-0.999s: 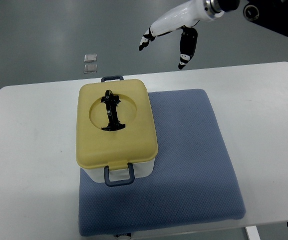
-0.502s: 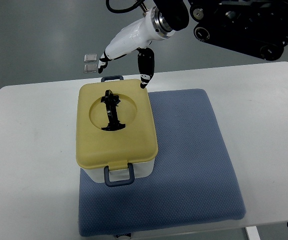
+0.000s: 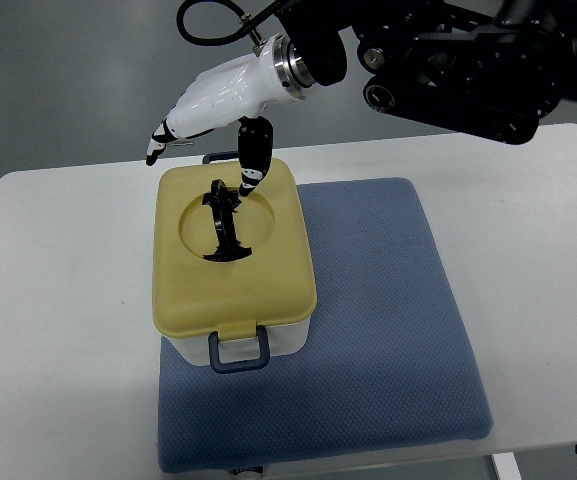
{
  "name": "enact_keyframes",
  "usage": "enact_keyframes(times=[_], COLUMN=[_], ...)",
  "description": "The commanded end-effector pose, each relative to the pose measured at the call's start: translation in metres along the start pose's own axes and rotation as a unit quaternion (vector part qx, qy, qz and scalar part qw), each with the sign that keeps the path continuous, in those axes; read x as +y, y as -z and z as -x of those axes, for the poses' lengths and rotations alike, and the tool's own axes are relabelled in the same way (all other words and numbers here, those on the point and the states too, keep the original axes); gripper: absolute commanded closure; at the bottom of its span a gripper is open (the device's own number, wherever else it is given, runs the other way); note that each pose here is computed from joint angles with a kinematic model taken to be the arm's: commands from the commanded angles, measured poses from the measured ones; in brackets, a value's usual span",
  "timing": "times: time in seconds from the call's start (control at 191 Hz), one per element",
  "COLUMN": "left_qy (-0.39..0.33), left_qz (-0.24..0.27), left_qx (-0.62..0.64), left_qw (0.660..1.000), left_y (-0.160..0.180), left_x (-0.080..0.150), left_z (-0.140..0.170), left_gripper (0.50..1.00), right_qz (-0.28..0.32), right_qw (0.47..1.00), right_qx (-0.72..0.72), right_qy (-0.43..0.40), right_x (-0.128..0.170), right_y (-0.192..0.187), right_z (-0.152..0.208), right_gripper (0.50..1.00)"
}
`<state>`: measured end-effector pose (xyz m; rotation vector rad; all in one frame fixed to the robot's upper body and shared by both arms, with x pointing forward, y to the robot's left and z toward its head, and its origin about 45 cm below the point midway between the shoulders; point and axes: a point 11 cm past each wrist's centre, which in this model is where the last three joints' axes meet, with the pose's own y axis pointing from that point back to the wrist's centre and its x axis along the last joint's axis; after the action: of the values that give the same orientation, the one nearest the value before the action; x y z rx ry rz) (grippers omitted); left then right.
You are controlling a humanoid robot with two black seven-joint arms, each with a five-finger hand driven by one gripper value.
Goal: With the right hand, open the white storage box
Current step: 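Lower the right hand onto the black lid handle and close fingers, then lift the yellow lid off the white box with the right hand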
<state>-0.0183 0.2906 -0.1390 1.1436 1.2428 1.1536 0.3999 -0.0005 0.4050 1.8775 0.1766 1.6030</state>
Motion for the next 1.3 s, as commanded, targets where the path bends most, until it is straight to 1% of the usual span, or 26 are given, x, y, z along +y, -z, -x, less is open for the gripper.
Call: enact_keyframes(times=[0.0,0.549,0.706,0.764,0.785,0.806,0.816,0.827,0.842,0.848,0.853,0.869,0.874,0.879,0.884,0.889,0.895,0.916,0.947,1.005,1.036,1.104,1.141,1.172,1.177,1.292], left_qy=[0.0,0.0,-0.001,-0.001,-0.001,-0.001,-0.001,-0.001,-0.002,-0.002,-0.002,-0.002,-0.002,-0.002,-0.002,-0.002,-0.002,-0.002,-0.002,-0.003,-0.003,-0.004,-0.004,-0.004,-0.004,-0.004], left_qz=[0.0,0.0,0.0,0.0,0.0,0.0,0.0,0.0,0.0,0.0,0.0,0.0,0.0,0.0,0.0,0.0,0.0,0.0,0.0,0.0,0.0,0.0,0.0,0.0,0.0,0.0], left_qx=[0.0,0.0,0.0,0.001,0.001,0.0,0.001,0.001,0.001,0.001,0.0,0.001,0.001,0.001,0.0,0.0,0.001,0.001,0.0,0.001,0.001,0.001,0.002,0.001,0.002,0.002], left_qw=[1.0,1.0,1.0,1.0,1.0,1.0,1.0,1.0,1.0,1.0,1.0,1.0,1.0,1.0,1.0,1.0,1.0,1.0,1.0,1.0,1.0,1.0,1.0,1.0,1.0,1.0], left_y=[0.0,0.0,0.0,0.0,0.0,0.0,0.0,0.0,0.0,0.0,0.0,0.0,0.0,0.0,0.0,0.0,0.0,0.0,0.0,0.0,0.0,0.0,0.0,0.0,0.0,0.0], left_x=[0.0,0.0,0.0,0.0,0.0,0.0,0.0,0.0,0.0,0.0,0.0,0.0,0.0,0.0,0.0,0.0,0.0,0.0,0.0,0.0,0.0,0.0,0.0,0.0,0.0,0.0], left_z=[0.0,0.0,-0.001,-0.001,-0.001,-0.001,-0.001,-0.001,-0.001,-0.001,-0.001,-0.001,-0.001,-0.001,-0.001,-0.001,-0.001,-0.002,-0.002,-0.002,-0.002,-0.003,-0.003,-0.003,-0.003,-0.003], left_gripper=[0.5,0.5,0.5,0.5,0.5,0.5,0.5,0.5,0.5,0.5,0.5,0.5,0.5,0.5,0.5,0.5,0.5,0.5,0.5,0.5,0.5,0.5,0.5,0.5,0.5,0.5], right_qz=[-0.004,-0.008,-0.007,-0.006,-0.006,-0.007,-0.006,-0.006,-0.006,-0.006,-0.007,-0.007,-0.007,-0.007,-0.007,-0.007,-0.006,-0.006,-0.006,-0.005,-0.006,-0.006,-0.006,-0.006,-0.007,-0.008], right_qw=[1.0,1.0,1.0,1.0,1.0,1.0,1.0,1.0,1.0,1.0,1.0,1.0,1.0,1.0,1.0,1.0,1.0,1.0,1.0,1.0,1.0,1.0,1.0,1.0,1.0,1.0], right_qx=[-0.002,-0.015,-0.016,-0.014,-0.014,-0.014,-0.014,-0.014,-0.015,-0.015,-0.015,-0.015,-0.016,-0.016,-0.016,-0.016,-0.016,-0.016,-0.015,-0.015,-0.015,-0.016,-0.016,-0.015,-0.015,-0.011], right_qy=[0.006,0.019,0.018,0.016,0.015,0.013,0.014,0.014,0.015,0.015,0.015,0.014,0.015,0.015,0.015,0.015,0.016,0.017,0.018,0.02,0.02,0.021,0.021,0.021,0.021,0.02], right_x=[-0.004,-0.013,-0.014,-0.014,-0.014,-0.014,-0.014,-0.014,-0.014,-0.014,-0.015,-0.015,-0.015,-0.015,-0.015,-0.015,-0.015,-0.015,-0.015,-0.015,-0.016,-0.016,-0.016,-0.016,-0.016,-0.016], right_y=[0.001,-0.001,-0.001,-0.002,-0.002,-0.002,-0.002,-0.002,-0.002,-0.002,-0.002,-0.002,-0.002,-0.002,-0.002,-0.002,-0.002,-0.002,-0.003,-0.003,-0.002,-0.003,-0.003,-0.003,-0.002,0.0], right_z=[0.006,0.027,0.028,0.027,0.028,0.027,0.028,0.028,0.029,0.029,0.03,0.03,0.031,0.031,0.031,0.031,0.031,0.032,0.032,0.033,0.034,0.034,0.034,0.034,0.034,0.031], right_gripper=[0.576,0.576,0.591,0.617,0.636,0.638,0.656,0.656,0.685,0.685,0.701,0.713,0.728,0.728,0.742,0.742,0.756,0.781,0.793,0.848,0.859,0.92,0.94,0.979,0.993,1.0])
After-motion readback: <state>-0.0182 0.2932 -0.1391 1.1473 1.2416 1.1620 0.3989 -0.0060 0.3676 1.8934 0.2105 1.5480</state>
